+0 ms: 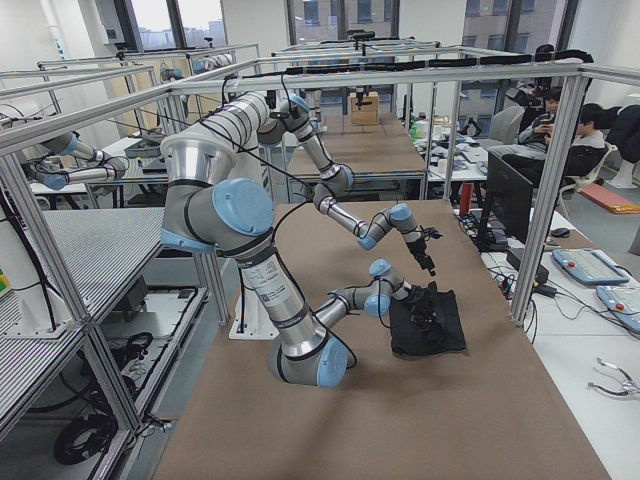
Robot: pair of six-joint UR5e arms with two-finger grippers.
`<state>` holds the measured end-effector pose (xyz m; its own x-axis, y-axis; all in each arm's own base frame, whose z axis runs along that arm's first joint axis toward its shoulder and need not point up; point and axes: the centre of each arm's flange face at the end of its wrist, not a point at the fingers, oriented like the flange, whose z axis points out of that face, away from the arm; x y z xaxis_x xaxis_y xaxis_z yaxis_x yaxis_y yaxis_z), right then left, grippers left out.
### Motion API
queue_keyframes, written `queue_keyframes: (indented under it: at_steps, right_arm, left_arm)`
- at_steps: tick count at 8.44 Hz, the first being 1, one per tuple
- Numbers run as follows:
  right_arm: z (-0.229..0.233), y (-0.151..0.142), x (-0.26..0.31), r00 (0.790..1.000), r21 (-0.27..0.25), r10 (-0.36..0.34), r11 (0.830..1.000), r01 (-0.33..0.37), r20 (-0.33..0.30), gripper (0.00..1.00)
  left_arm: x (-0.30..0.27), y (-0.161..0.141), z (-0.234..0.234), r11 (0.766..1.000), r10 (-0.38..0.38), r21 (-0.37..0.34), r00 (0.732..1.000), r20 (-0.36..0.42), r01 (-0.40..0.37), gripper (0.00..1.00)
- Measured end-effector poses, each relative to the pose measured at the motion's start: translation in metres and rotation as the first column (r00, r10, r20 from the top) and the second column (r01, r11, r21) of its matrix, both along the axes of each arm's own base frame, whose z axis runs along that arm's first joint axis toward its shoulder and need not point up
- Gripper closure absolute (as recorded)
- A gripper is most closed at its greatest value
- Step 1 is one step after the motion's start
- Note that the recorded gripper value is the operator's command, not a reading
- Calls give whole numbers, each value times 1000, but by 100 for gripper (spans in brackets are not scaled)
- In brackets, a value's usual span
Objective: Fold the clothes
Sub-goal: 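Lower the folded end onto the shirt near the collar with both grippers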
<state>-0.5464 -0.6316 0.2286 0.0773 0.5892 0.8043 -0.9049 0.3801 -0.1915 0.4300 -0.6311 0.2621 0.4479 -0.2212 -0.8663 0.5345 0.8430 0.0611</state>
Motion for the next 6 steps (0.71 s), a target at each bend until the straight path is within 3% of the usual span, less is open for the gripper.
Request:
queue_keyframes:
  at_steps: [1, 2, 4, 6]
  right_arm:
    - [4, -16, 2, 1000, 3, -1, 1000, 1, -27, 22]
    - [11, -31, 2, 998, 5, -6, 1000, 7, -60, 7]
    - [12, -47, 1, 985, 45, -58, 997, 66, -160, 7]
    - [-21, -50, 7, 982, 100, -83, 990, 101, -170, 10]
  left_arm:
    - [-2, 2, 2, 1000, 0, 1, 1000, -1, 0, 0]
    - [-3, 4, 3, 1000, 0, 1, 1000, 0, 0, 0]
    - [-5, 5, 5, 1000, -5, 2, 1000, 2, 5, 0]
    - [-10, 11, 8, 1000, -9, 9, 1000, 0, 9, 0]
